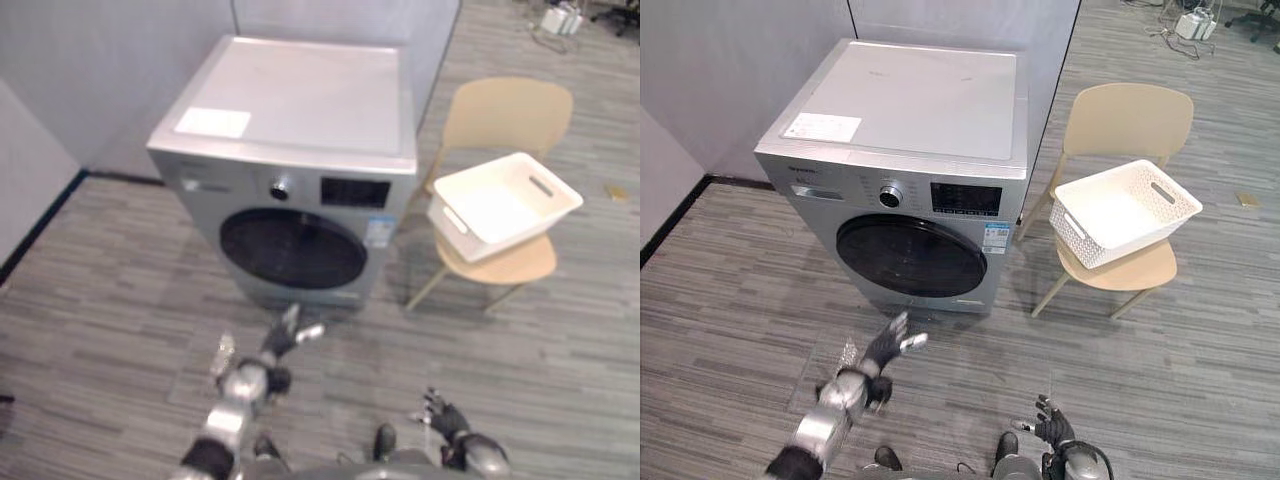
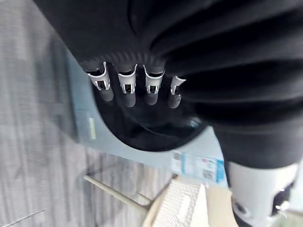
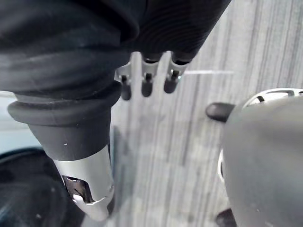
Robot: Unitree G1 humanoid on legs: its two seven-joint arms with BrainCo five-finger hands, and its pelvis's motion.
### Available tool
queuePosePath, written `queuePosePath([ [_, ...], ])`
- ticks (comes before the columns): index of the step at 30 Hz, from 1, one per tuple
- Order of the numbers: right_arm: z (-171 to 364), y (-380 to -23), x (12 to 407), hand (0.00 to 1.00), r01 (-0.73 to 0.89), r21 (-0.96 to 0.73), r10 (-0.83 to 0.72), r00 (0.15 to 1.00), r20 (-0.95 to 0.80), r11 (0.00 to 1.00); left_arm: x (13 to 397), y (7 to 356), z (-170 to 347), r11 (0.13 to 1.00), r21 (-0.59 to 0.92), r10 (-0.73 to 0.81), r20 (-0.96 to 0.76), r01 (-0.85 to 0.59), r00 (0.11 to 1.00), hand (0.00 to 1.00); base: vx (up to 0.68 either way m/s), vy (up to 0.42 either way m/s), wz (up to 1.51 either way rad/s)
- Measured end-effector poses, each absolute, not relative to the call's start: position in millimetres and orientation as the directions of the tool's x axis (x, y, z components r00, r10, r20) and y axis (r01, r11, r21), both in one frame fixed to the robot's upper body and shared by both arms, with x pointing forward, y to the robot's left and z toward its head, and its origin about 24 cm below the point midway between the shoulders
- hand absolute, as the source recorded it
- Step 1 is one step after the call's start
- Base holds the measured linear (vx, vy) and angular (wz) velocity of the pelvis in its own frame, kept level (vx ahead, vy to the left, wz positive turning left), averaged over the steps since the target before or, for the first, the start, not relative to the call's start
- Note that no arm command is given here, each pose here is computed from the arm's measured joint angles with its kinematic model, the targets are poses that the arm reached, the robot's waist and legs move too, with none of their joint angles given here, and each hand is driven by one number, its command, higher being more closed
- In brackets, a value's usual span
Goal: Pick up the laundry basket with both hands and put the clothes into the washing machine.
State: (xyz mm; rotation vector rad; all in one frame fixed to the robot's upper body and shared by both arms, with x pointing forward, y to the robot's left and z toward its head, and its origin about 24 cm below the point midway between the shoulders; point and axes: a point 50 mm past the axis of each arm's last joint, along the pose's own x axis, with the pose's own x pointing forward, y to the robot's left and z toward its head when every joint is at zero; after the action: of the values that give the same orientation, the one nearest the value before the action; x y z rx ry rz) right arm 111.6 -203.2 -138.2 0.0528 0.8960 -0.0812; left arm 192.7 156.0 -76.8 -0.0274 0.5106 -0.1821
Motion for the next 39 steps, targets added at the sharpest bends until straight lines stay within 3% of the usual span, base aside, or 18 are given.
queuePosePath([
  [3, -147, -204, 94, 0.0, 0.168, 0.011, -0.088, 0.572, -0.815, 0.986, 158, 187, -90, 0.99, -0.092, 0.041, -0.521, -0.104, 0.852, 0.0, 0.05, -0.007, 0.33],
  [7, -149, -208, 82, 0.0, 0.224, -0.018, -0.144, 0.557, -0.818, 0.974, 124, 212, -103, 0.941, -0.041, 0.256, -0.565, -0.336, 0.785, 0.0, -0.02, 0.005, 0.23],
  [12, -151, -215, 75, 0.0, 0.283, -0.042, -0.191, 0.524, -0.83, 0.958, 72, 229, -132, 0.854, -0.056, 0.325, -0.719, -0.517, 0.615, 0.0, -0.07, 0.012, 0.3],
  [17, -153, -230, 64, 0.0, 0.376, -0.063, -0.25, 0.473, -0.845, 0.924, 30, 222, -150, 0.86, -0.036, 0.257, -0.832, -0.51, 0.491, 0.0, -0.06, 0.117, 0.41],
  [20, -152, -227, 71, 0.0, 0.403, -0.051, -0.258, 0.478, -0.84, 0.914, 27, 221, -151, 0.871, -0.016, 0.251, -0.844, -0.49, 0.474, 0.0, -0.04, 0.13, 0.26],
  [26, -151, -210, 96, 0.0, 0.399, 0.016, -0.215, 0.529, -0.821, 0.917, 44, 221, -150, 0.872, -0.024, 0.259, -0.825, -0.489, 0.502, 0.0, -0.01, 0.103, 0.19],
  [39, -156, -199, 96, 0.0, 0.349, 0.001, -0.186, 0.501, -0.846, 0.937, 97, 206, -138, 0.898, -0.095, 0.229, -0.735, -0.431, 0.638, 0.0, 0.1, -0.013, 0.86],
])
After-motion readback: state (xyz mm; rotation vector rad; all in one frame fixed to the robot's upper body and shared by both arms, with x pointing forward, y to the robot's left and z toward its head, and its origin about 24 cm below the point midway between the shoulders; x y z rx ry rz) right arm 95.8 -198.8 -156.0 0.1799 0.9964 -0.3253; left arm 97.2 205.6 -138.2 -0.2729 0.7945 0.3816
